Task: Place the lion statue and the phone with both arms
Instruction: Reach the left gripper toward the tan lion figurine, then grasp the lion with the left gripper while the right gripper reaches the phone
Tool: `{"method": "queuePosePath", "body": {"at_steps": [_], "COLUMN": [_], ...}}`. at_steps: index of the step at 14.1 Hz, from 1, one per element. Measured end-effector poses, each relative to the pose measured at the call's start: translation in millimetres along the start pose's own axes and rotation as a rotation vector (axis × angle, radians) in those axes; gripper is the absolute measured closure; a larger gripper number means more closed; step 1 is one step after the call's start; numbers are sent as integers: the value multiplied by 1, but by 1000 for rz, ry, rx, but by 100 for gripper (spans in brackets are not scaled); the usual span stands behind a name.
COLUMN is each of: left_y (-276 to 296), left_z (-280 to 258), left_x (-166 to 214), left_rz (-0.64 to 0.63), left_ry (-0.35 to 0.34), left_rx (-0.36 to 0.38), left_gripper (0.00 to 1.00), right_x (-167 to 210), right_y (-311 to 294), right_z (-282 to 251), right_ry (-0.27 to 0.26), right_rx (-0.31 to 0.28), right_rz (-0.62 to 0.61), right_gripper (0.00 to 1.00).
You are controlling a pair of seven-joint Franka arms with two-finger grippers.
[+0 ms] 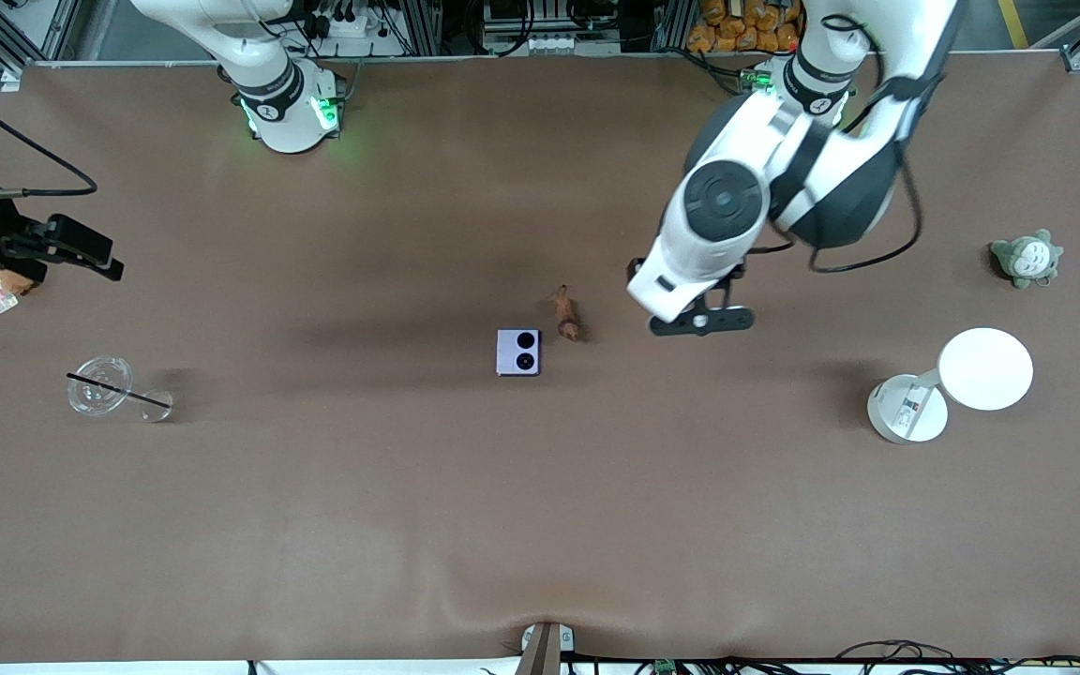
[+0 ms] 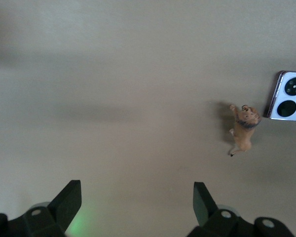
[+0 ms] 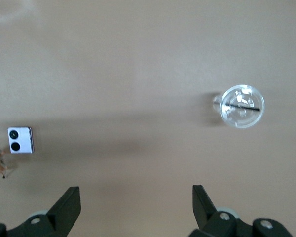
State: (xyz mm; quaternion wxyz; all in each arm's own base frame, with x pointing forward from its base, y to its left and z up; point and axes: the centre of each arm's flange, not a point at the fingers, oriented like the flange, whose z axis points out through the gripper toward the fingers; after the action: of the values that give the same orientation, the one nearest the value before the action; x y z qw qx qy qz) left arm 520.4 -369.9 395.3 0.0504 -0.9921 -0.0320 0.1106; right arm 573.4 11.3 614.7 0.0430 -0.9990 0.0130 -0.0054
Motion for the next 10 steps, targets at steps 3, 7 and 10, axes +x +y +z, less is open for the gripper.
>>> {"method": "queuePosePath", "body": {"at_steps": [3,7,10], "left_y": [46,87,108], "left_z": [36,67,98], "left_x": [-9,-18,-17], "left_rz": [-71,-134,-156], "left_ry": [15,47,54], "left_rx": [-15,-59,-81], "left_gripper": [0,0,0], "right_x": [12,33,39], "right_y": [-30,-80,-112], "right_z": [16,67,99], "right_ry": [18,-1,-34], "right_rx": [8,10,7], "right_rz": [-49,-126,-172], "right_gripper": [0,0,0]}}
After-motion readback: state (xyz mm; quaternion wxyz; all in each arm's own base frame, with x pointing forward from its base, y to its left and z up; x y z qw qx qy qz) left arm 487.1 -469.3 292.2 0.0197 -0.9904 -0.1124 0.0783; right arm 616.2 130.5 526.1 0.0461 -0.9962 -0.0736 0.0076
